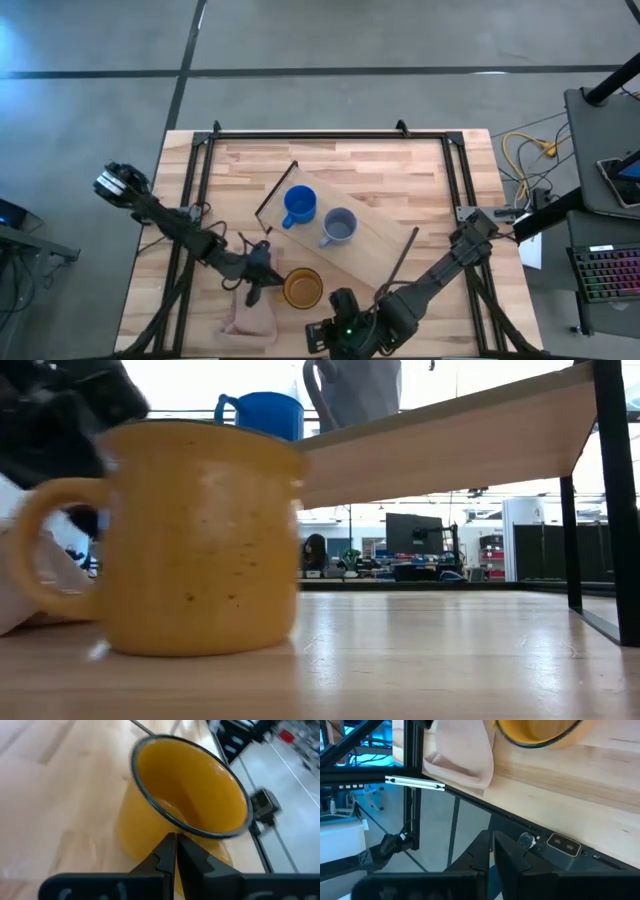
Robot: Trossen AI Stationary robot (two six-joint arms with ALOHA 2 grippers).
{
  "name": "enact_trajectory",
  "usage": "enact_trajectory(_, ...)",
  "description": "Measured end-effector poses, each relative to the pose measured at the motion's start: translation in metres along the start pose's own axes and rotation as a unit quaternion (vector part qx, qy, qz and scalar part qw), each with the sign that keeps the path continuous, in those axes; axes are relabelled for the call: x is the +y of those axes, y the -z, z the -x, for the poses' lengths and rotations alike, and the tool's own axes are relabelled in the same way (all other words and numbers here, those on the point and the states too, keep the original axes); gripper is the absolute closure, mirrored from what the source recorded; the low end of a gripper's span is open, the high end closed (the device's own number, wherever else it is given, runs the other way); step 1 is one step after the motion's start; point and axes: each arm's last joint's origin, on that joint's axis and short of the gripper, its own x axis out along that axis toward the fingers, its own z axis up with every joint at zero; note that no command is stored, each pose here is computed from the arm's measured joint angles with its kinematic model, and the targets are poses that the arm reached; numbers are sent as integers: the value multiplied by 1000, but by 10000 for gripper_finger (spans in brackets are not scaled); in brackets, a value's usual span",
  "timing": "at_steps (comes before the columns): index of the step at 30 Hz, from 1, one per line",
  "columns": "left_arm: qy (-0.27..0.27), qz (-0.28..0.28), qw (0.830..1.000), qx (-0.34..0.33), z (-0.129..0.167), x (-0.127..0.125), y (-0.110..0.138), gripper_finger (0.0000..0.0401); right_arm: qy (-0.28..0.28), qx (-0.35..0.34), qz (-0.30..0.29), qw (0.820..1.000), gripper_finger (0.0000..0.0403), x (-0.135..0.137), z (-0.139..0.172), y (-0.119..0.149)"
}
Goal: Stack small to large cups/mugs on shelf
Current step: Put the yellow mug on the shelf
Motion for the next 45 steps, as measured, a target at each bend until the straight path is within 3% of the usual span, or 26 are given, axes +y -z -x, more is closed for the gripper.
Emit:
enact_trajectory(2, -2, 6, 1000, -7, -10, -1, -6, 401, -1, 2, 2, 1000, 385, -1, 1, 2)
enact_trajectory(8, 61, -1, 998, 11, -42, -19, -17, 401, 2, 3, 17, 1000, 385, 1, 9, 4)
enact_trajectory(14, 102, -15, 994, 29, -65, -36, -26, 401, 41, -5, 38, 998, 385, -7, 19, 3)
enact_trajectory(20, 154, -43, 987, 32, -67, -49, -38, 401, 121, 3, 55, 991, 385, -23, 34, 3)
enact_trajectory(25, 135, -59, 989, 20, -59, -44, -40, 401, 147, -6, 64, 987, 385, -28, 48, -1)
enact_trajectory(29, 84, -61, 994, 26, -41, -38, -42, 401, 150, 0, 50, 987, 385, -32, 51, 6)
enact_trajectory(36, 144, -59, 987, -38, 20, -48, -70, 401, 146, 12, 87, 985, 385, -36, 51, 18)
enact_trajectory(40, 169, -81, 980, -62, 59, -52, -86, 401, 118, 21, 169, 978, 385, -32, 50, 20)
enact_trajectory(45, 156, -94, 981, -74, 106, -41, -94, 401, 80, -15, 266, 960, 385, -25, 47, 17)
